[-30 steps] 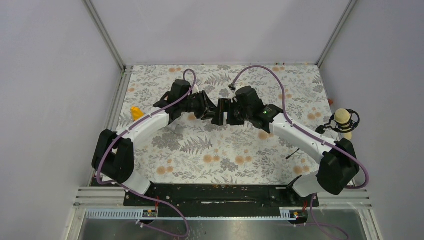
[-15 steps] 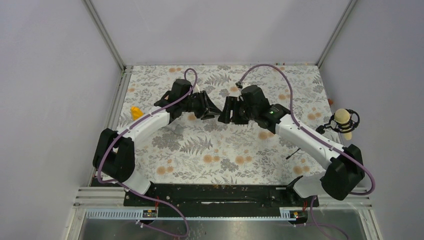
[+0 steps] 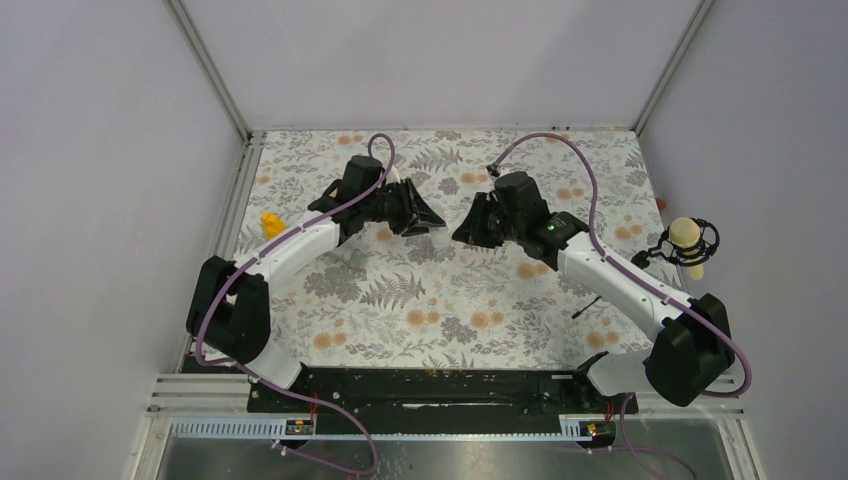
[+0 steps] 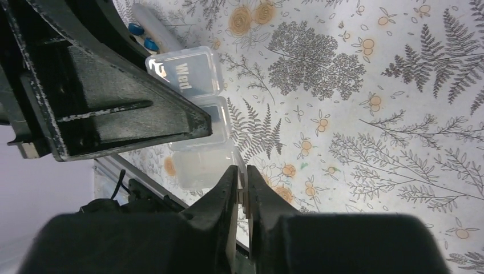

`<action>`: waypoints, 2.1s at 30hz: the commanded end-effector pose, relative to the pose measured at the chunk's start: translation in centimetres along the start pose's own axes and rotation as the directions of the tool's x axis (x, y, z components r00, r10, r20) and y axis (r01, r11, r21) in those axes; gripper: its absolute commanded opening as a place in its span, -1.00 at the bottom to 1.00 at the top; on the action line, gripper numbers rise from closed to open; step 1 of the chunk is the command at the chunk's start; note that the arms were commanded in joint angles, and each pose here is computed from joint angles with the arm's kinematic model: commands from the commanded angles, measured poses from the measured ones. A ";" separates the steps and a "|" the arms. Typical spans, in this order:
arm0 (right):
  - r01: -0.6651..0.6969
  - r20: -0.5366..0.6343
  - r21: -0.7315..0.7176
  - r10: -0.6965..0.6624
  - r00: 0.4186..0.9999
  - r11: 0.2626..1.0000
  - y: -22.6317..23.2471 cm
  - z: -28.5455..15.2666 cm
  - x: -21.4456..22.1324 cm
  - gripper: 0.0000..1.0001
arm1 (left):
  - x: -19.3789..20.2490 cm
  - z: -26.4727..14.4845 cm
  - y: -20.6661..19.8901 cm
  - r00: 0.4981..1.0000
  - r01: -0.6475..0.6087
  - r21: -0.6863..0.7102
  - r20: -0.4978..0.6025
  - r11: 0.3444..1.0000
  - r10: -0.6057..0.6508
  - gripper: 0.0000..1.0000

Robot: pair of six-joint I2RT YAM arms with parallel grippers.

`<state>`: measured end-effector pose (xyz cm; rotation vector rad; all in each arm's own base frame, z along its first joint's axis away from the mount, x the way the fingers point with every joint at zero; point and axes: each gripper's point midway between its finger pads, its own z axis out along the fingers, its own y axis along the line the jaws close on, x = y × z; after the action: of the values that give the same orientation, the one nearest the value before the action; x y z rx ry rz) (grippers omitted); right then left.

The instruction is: Sort the pills into containers

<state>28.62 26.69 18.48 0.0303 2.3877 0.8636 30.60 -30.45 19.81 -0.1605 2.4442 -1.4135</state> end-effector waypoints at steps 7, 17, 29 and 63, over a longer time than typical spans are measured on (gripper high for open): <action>-0.056 0.020 -0.124 0.059 0.998 0.991 0.5 -0.2 -1.2 -0.14 | -1.4 -0.7 -3.8 0.996 -0.091 0.129 0.036 0.987 0.087 -1.00; -0.045 0.044 -0.246 0.058 0.997 0.968 1.6 -1.1 -2.4 -0.67 | -2.0 -0.7 -3.6 0.995 -0.091 0.135 0.048 0.987 0.085 -1.00; -0.057 0.049 -0.108 0.063 0.997 0.993 -2.2 -0.4 -2.2 -1.00 | -4.8 -1.9 -1.4 0.982 -0.103 0.019 0.161 0.995 0.099 0.97; 0.279 -0.057 0.213 -0.273 0.960 0.936 -3.0 5.8 -9.3 0.77 | -13.3 -13.9 3.7 0.834 -0.113 -0.467 0.436 0.877 0.339 0.97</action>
<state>39.71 23.31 15.45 -0.1383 2.4364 0.6019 37.95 -15.72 21.13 -0.2929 2.3255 -0.6962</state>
